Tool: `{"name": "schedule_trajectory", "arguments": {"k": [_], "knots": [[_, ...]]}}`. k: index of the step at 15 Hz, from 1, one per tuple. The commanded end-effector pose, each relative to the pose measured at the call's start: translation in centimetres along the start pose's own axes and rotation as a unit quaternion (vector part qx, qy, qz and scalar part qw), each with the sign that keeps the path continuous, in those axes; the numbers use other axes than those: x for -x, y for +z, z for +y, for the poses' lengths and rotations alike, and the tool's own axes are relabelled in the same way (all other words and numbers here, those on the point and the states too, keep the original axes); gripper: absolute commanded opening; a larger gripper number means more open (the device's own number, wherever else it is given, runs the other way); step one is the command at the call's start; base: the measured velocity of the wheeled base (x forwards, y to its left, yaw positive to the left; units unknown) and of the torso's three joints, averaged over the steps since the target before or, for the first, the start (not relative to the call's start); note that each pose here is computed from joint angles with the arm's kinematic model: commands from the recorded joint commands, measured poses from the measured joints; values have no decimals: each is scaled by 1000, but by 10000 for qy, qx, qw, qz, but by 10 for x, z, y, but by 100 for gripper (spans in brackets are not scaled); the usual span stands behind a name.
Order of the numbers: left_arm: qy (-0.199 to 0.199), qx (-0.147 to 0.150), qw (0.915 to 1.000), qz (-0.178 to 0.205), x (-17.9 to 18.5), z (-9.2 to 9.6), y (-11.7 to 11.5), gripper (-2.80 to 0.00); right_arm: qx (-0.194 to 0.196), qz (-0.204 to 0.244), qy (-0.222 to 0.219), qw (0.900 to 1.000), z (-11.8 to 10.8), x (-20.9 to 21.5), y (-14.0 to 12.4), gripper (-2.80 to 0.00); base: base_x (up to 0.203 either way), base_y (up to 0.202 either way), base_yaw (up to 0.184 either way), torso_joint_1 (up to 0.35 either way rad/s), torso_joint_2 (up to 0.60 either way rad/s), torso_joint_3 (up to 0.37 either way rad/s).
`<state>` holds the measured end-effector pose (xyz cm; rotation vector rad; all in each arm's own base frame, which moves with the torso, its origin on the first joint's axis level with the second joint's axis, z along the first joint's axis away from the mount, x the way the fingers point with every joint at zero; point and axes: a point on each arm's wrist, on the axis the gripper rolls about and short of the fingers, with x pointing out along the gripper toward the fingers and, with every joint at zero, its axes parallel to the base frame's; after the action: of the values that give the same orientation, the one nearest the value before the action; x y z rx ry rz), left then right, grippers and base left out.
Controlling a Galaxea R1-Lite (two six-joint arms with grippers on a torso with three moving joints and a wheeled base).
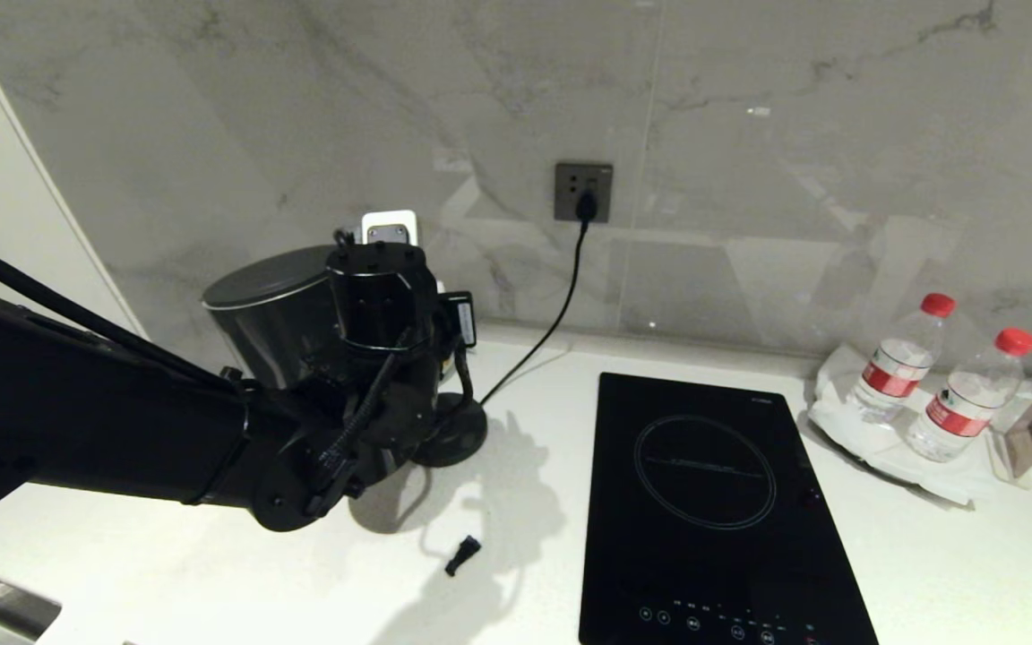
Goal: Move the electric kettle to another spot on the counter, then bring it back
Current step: Place it by the sink
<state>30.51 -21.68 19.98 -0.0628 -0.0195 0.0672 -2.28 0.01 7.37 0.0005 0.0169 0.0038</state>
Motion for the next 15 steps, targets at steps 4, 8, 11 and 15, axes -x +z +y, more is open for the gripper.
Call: {"name": "schedule_trajectory", "arguments": {"k": [4,8,11,15], "knots": [[31,10,10000,-8,0,1,0,-280,1,5,-2,10000,0,0,0,-280,0,0,0,4,4,197],[39,-36,10000,70,1,2,-6,-280,2,3,0,10000,0,0,0,-280,0,0,0,3,0,199],[1,-186,9995,259,10,10,-17,-280,2,7,4,10000,0,0,0,-280,0,0,0,4,4,177],[-64,-301,9991,283,26,20,-37,-280,2,0,2,10000,0,0,0,-280,0,0,0,4,2,38]]}}
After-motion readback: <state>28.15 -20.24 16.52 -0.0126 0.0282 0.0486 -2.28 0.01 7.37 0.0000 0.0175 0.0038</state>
